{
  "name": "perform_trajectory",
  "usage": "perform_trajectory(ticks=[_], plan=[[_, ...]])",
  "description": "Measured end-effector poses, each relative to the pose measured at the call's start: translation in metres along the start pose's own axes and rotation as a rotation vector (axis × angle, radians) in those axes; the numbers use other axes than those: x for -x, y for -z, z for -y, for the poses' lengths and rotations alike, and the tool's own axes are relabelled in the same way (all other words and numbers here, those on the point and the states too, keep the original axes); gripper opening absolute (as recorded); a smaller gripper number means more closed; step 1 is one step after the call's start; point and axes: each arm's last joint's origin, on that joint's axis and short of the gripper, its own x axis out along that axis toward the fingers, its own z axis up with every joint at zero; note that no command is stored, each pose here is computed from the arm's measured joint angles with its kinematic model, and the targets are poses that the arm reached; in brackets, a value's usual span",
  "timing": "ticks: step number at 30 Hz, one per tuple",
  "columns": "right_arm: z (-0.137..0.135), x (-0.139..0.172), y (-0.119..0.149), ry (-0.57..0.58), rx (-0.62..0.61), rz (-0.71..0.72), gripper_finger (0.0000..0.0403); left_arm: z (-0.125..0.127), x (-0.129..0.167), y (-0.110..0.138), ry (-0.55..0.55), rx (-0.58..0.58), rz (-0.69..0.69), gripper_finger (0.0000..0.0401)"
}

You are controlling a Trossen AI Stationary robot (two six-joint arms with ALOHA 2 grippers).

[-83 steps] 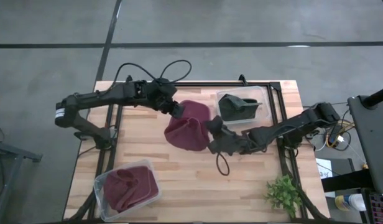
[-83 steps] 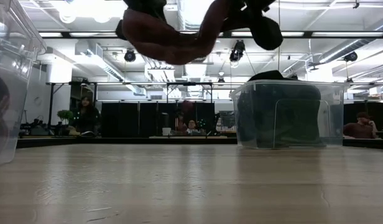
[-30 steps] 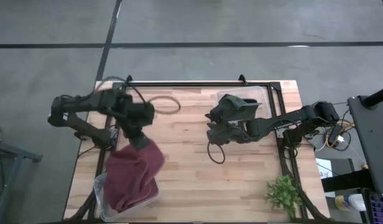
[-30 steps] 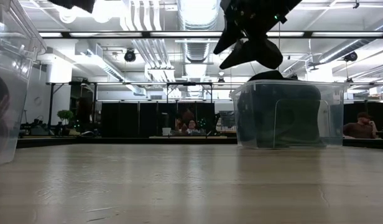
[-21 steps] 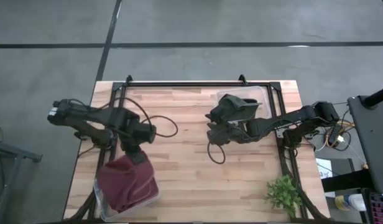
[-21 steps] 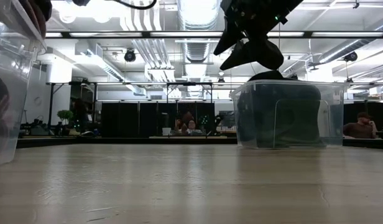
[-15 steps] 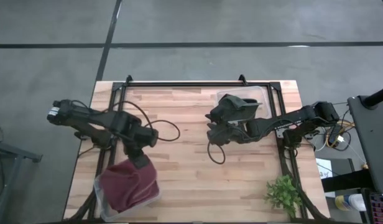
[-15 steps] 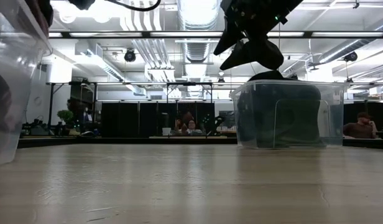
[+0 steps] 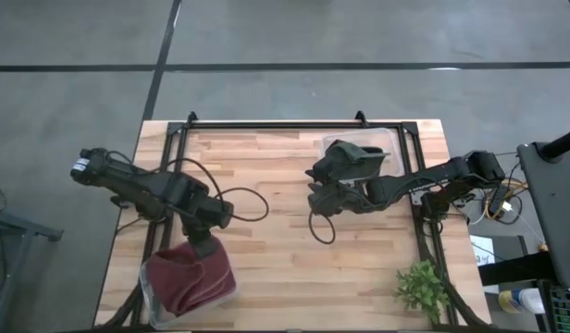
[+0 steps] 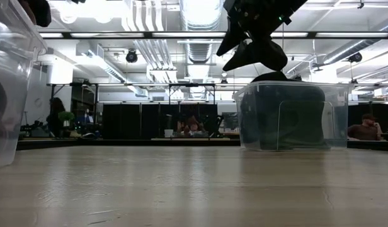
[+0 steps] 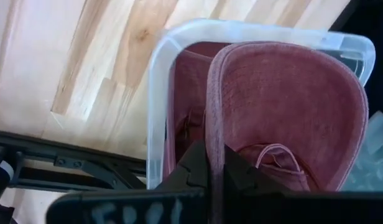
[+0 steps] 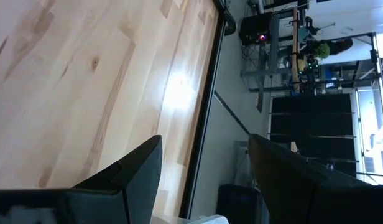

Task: Pick & Place hat
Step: Put the dark red cap into the bottom transparent bin

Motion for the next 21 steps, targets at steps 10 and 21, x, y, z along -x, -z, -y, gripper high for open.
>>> perform_trajectory(ticks=[10,21], plan=[[0.000,0.000,0.000,0.002,-0.004,0.003,0.0233,0.006,-0.021,0.000,-0.035,-0.045,0.031,0.0007],[0.000,0.000,0.000,0.004,-0.010,0.004,0.0233,0.003,-0.044,-0.009,-0.019,0.082,-0.004,0.0008]])
